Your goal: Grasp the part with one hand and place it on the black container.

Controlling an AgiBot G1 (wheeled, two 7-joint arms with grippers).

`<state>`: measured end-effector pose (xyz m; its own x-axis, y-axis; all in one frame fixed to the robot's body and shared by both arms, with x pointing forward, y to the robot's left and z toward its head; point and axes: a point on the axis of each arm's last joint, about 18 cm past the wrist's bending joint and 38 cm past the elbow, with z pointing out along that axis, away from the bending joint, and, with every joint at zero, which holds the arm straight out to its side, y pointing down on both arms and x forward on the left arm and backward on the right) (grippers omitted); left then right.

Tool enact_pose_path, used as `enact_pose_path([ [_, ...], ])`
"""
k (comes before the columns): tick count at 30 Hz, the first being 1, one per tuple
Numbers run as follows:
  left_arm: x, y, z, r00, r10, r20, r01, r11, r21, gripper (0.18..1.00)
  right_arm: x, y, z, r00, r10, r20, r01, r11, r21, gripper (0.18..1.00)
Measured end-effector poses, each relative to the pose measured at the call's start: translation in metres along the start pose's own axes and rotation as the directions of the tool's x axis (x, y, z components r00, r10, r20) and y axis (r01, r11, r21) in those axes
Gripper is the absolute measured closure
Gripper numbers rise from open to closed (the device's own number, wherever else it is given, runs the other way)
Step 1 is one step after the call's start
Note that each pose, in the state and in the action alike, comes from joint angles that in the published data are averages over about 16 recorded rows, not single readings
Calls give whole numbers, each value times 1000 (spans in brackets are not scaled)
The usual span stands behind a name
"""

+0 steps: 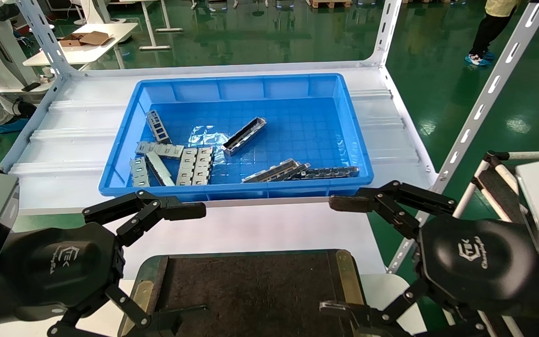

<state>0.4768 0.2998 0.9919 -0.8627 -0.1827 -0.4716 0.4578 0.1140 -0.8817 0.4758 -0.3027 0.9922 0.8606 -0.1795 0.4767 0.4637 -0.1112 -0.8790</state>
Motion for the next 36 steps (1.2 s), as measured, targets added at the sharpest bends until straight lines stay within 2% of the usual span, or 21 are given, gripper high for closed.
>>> enact_pose_path([
  [36,0,0,0,1000,0,0,0,1000,0,184,0,0,0,1000,0,0,0,1000,0,178],
])
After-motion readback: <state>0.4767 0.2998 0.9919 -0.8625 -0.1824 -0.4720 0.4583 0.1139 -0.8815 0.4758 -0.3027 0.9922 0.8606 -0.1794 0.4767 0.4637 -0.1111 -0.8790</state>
